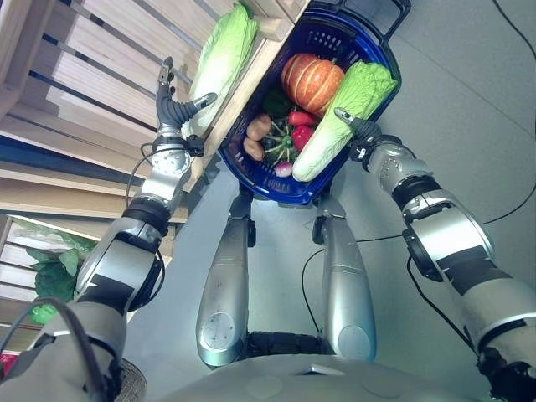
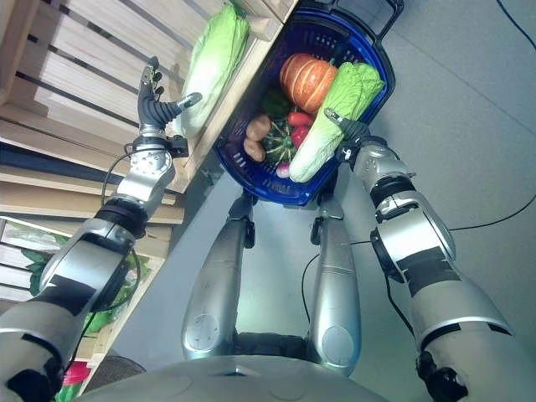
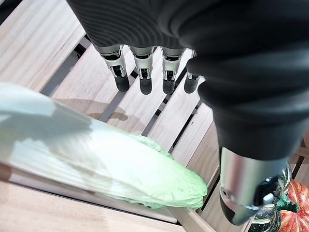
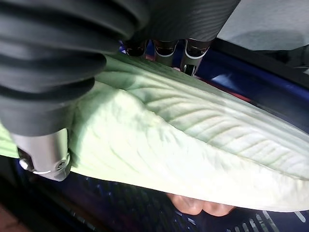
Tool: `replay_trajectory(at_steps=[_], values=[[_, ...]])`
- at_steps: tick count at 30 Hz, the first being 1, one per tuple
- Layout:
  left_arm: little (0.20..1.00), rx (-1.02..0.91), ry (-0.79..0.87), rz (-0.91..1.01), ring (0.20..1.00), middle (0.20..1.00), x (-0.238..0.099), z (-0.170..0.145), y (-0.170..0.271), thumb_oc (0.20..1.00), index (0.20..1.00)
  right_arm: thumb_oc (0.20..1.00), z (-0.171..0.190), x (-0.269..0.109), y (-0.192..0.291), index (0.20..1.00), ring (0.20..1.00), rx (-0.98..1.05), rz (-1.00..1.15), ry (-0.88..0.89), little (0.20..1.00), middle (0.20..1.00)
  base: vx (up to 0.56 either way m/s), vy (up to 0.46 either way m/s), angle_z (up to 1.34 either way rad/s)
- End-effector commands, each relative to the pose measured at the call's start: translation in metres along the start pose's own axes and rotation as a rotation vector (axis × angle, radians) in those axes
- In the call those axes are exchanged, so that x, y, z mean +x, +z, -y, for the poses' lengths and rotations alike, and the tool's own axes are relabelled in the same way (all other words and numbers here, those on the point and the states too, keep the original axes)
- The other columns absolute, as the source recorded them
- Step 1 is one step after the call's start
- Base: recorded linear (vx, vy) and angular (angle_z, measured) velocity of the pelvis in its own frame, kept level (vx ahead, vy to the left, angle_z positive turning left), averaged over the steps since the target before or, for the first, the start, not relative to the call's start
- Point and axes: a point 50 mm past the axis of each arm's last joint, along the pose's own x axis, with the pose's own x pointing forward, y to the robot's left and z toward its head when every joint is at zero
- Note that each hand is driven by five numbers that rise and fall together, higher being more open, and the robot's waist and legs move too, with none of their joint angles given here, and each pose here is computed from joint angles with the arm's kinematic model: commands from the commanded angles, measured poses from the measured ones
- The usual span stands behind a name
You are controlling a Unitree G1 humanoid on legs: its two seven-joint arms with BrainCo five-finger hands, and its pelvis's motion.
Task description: Pick up fruits and vegetables into the basket
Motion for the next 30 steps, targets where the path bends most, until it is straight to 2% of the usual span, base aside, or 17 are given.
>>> replay_trajectory(at_steps=[1,4,6,7,8,9,10,21,30], values=[[1.000,-0.121,0.023,0.069,1.000,1.000,-0.002,0.015,0.015,1.000,1.000,0.200,0.008,-0.001,0.018,0.200,0.200,0.005,0.036,-0.037,0.200,0.200,0.00,0.000,0.00],[1.000,-0.129,0.022,0.073,1.000,1.000,-0.003,0.017,0.015,1.000,1.000,0.200,0.011,-0.001,0.017,0.200,0.200,0.004,0.015,-0.061,0.200,0.200,0.00,0.010,0.00],[1.000,-0.136,0.024,0.077,1.000,1.000,-0.005,0.019,0.016,1.000,1.000,0.357,0.014,-0.002,0.015,0.357,0.357,0.001,0.002,-0.078,0.357,0.357,0.00,0.036,0.00],[1.000,-0.140,0.025,0.078,1.000,1.000,-0.005,0.020,0.016,1.000,1.000,0.492,0.015,-0.002,0.014,0.492,0.492,0.002,-0.003,-0.086,0.492,0.492,0.00,0.000,0.00],[1.000,-0.142,0.025,0.081,1.000,1.000,-0.005,0.020,0.017,1.000,1.000,0.736,0.017,-0.002,0.014,0.736,0.736,0.004,-0.007,-0.093,0.736,0.736,0.00,0.000,0.00],[1.000,-0.144,0.026,0.083,1.000,1.000,-0.005,0.019,0.017,1.000,1.000,0.837,0.018,-0.002,0.014,0.837,0.837,0.004,-0.009,-0.098,0.837,0.837,0.00,0.000,0.00],[1.000,-0.146,0.025,0.084,1.000,1.000,-0.005,0.020,0.017,1.000,1.000,1.000,0.019,-0.003,0.014,1.000,1.000,0.004,-0.013,-0.103,1.000,1.000,0.00,0.000,0.00],[1.000,-0.144,0.029,0.094,1.000,1.000,-0.007,0.023,0.018,1.000,1.000,1.000,0.024,-0.003,0.012,1.000,1.000,0.009,-0.035,-0.144,1.000,1.000,0.00,0.000,0.00],[1.000,-0.044,0.052,0.093,1.000,1.000,-0.006,0.021,0.016,1.000,1.000,1.000,0.026,-0.004,0.015,1.000,1.000,0.008,-0.025,-0.157,1.000,1.000,0.00,0.000,0.00]])
